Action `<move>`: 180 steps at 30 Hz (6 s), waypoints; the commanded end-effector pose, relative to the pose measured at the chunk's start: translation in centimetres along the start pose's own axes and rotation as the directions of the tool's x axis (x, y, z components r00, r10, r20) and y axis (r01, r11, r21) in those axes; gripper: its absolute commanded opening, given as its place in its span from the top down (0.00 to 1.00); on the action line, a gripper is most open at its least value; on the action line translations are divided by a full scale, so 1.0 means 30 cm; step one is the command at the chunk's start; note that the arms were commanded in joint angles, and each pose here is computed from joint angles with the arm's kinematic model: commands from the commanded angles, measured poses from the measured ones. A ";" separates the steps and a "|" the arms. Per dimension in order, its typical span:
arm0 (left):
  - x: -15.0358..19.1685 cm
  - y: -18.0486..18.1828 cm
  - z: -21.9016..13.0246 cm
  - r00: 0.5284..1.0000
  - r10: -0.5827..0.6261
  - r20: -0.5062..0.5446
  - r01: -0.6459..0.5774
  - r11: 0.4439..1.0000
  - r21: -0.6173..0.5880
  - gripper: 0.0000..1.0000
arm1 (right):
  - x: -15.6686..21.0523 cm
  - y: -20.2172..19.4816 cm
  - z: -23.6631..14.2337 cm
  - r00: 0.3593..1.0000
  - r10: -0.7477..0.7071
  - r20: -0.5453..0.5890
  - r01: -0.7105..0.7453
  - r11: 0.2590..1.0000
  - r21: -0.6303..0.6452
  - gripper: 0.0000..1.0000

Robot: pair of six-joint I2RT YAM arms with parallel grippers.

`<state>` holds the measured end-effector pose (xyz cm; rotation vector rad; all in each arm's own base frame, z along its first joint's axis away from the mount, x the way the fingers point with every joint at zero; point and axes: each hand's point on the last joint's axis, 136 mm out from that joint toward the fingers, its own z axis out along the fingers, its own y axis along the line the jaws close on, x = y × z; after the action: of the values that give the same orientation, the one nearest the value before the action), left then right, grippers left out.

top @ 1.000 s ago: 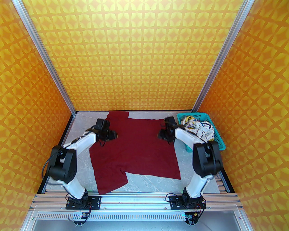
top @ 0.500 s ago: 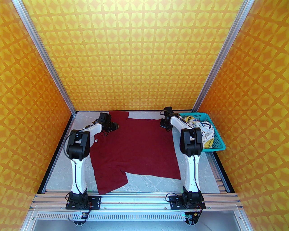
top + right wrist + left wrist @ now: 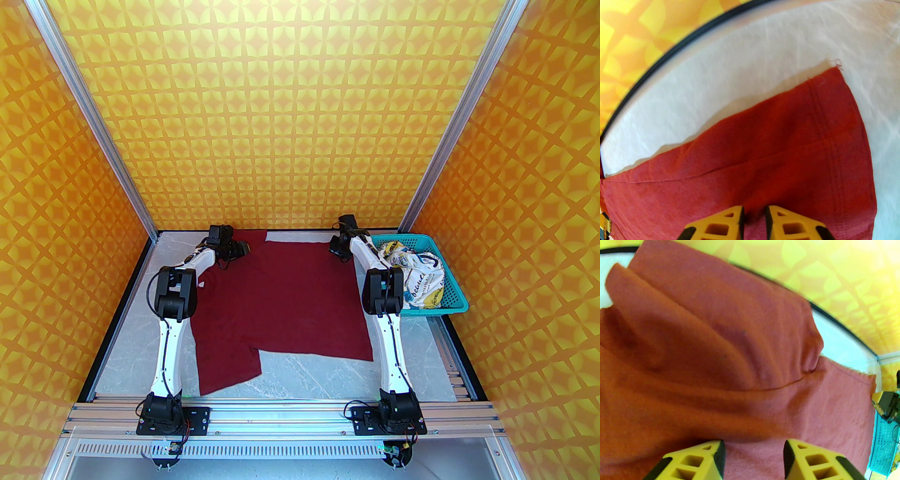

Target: Fold and stack the mixed laundry pile

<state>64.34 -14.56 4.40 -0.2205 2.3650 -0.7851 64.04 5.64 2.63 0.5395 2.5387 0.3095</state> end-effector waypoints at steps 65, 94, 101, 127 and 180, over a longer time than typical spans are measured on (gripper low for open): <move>1.019 0.104 -1.016 0.970 -0.221 -0.104 0.161 0.898 -0.410 1.00 | 1.065 -0.515 -0.831 0.898 0.381 -0.219 -0.361 0.924 0.125 0.68; 0.906 -0.006 -1.108 0.991 -0.119 -0.054 0.094 0.936 -0.339 1.00 | 0.998 -0.558 -0.777 0.906 0.407 -0.116 -0.385 0.906 0.176 1.00; 0.837 -0.063 -1.135 0.995 -0.095 -0.013 0.087 0.949 -0.304 1.00 | 0.936 -0.510 -0.810 0.915 0.390 -0.100 -0.378 0.918 0.121 1.00; 0.418 -0.119 -1.058 0.984 -0.088 0.157 0.132 0.945 -0.298 1.00 | 0.659 -0.388 -0.804 0.951 0.306 -0.037 -0.303 0.951 0.059 1.00; 0.282 0.198 -0.784 0.975 -0.196 0.106 0.221 0.905 -0.362 0.51 | 0.367 -0.319 -0.578 0.994 0.107 -0.011 -0.105 0.988 0.112 0.59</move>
<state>44.77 -1.35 8.20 -0.7345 2.4793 -0.4097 43.22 0.13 6.07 0.7885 2.6054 0.2454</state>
